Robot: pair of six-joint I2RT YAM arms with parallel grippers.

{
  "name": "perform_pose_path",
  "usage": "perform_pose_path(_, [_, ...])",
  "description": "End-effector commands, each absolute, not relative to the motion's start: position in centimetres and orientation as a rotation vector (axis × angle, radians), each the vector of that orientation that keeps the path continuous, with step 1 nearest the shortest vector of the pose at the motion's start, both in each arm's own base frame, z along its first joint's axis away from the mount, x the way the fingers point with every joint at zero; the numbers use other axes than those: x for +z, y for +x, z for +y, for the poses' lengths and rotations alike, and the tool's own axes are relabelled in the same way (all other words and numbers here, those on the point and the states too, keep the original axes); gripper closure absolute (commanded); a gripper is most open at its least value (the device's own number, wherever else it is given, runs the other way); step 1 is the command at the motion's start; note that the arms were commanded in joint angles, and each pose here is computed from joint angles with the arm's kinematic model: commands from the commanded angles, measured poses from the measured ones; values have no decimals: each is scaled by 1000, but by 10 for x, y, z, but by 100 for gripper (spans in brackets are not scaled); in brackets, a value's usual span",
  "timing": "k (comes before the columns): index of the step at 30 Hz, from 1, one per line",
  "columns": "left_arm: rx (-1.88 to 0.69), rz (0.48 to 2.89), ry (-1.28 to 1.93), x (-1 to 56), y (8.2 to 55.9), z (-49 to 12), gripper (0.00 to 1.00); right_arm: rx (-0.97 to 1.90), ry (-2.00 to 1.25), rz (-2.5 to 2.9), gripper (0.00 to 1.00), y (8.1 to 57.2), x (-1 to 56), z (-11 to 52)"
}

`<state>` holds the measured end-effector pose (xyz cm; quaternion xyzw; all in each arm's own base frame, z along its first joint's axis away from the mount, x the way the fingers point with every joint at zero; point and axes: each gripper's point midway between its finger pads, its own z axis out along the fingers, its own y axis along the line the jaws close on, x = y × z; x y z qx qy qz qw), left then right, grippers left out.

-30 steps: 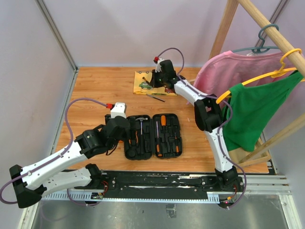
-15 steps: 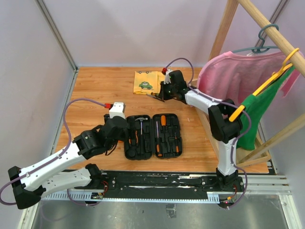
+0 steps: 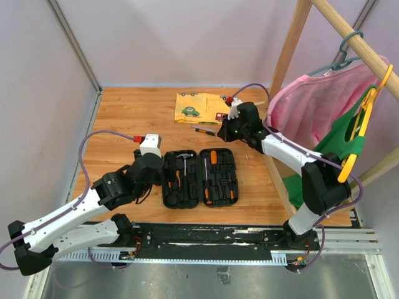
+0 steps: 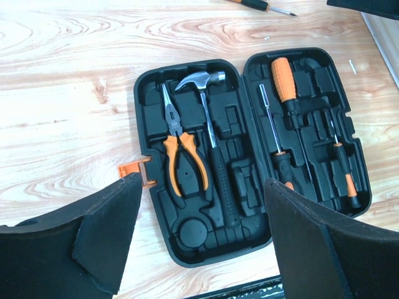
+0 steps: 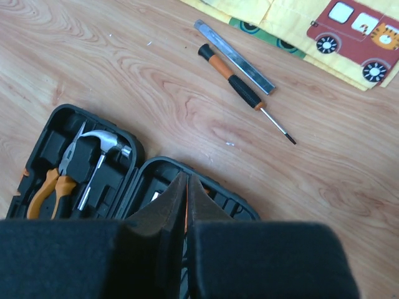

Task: Sort the tools into containers
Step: Pick up the screwdriver from the center of the board.

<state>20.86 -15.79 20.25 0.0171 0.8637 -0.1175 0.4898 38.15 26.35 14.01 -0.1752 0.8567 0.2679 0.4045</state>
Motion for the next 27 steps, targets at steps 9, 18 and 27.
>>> perform_pose_path(9, [-314, 2053, 27, 210, 210, -156, 17, 528, -662, 2164, 67, 421, 129, 266])
perform_pose_path(18, [-306, 2068, 35, 206, 210, -157, 16, 522, -861, 2220, 60, 444, 84, 283])
perform_pose_path(27, [-300, 2071, 29, 205, 209, -155, 16, 501, -920, 2223, 58, 464, 64, 290])
